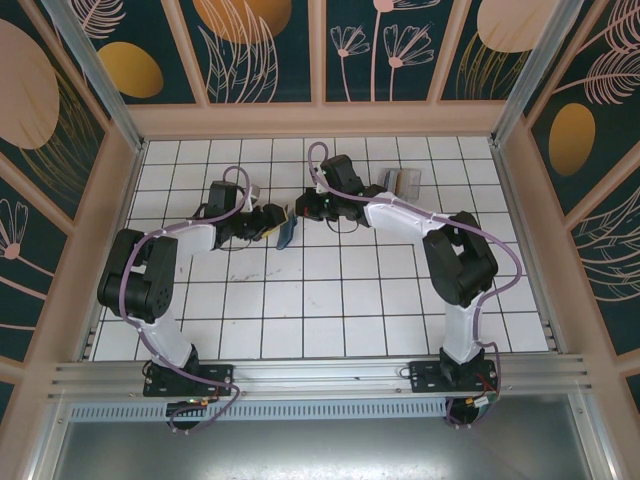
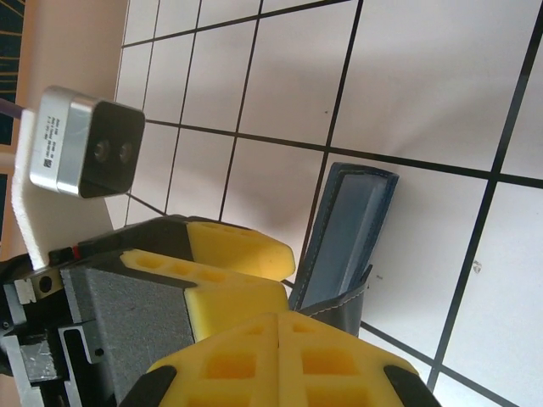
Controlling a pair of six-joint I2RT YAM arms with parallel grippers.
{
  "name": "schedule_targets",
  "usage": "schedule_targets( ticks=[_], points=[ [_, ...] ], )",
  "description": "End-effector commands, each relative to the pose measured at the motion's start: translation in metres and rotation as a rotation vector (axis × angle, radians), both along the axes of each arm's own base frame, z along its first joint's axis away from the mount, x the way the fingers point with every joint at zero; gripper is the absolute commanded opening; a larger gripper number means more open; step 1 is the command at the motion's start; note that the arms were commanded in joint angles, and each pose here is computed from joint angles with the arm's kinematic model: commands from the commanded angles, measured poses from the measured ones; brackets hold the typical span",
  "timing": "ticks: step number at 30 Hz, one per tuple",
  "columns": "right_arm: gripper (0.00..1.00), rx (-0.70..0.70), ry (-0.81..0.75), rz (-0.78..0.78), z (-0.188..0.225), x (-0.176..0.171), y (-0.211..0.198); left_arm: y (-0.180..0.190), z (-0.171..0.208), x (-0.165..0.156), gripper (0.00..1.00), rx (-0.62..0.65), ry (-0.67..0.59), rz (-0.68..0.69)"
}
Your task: Put the credit cards into the card holder
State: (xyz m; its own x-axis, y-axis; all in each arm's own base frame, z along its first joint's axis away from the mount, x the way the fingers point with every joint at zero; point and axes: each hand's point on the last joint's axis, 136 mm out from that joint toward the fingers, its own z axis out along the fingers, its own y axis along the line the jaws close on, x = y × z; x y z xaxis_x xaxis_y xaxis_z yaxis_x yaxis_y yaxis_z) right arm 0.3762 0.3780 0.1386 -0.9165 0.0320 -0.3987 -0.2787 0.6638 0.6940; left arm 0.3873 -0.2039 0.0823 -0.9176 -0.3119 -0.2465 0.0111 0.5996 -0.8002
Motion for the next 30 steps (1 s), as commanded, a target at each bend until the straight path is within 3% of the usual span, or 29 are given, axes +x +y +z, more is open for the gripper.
schedule_targets(
  ticks=[1,8,13,24,30],
  points=[
    [0.0,0.033,-0.042,0.021,0.018,0.001,0.0,0.003,-0.018,-0.004,0.55,0.047,0.048,-0.015],
    [0.0,0.058,-0.046,0.017,0.025,0.002,0.002,0.011,-0.03,-0.006,0.54,0.097,0.07,0.009],
    [0.0,0.029,-0.062,0.0,0.027,0.003,-0.004,0.029,-0.036,-0.001,0.37,0.221,0.077,0.072],
    [0.0,-0.119,-0.014,-0.162,-0.014,0.012,-0.076,0.04,-0.039,-0.014,0.23,0.264,0.083,0.091],
    [0.0,-0.205,0.015,-0.182,-0.041,0.008,-0.102,0.038,-0.045,-0.016,0.23,0.263,0.087,0.072]
  ],
)
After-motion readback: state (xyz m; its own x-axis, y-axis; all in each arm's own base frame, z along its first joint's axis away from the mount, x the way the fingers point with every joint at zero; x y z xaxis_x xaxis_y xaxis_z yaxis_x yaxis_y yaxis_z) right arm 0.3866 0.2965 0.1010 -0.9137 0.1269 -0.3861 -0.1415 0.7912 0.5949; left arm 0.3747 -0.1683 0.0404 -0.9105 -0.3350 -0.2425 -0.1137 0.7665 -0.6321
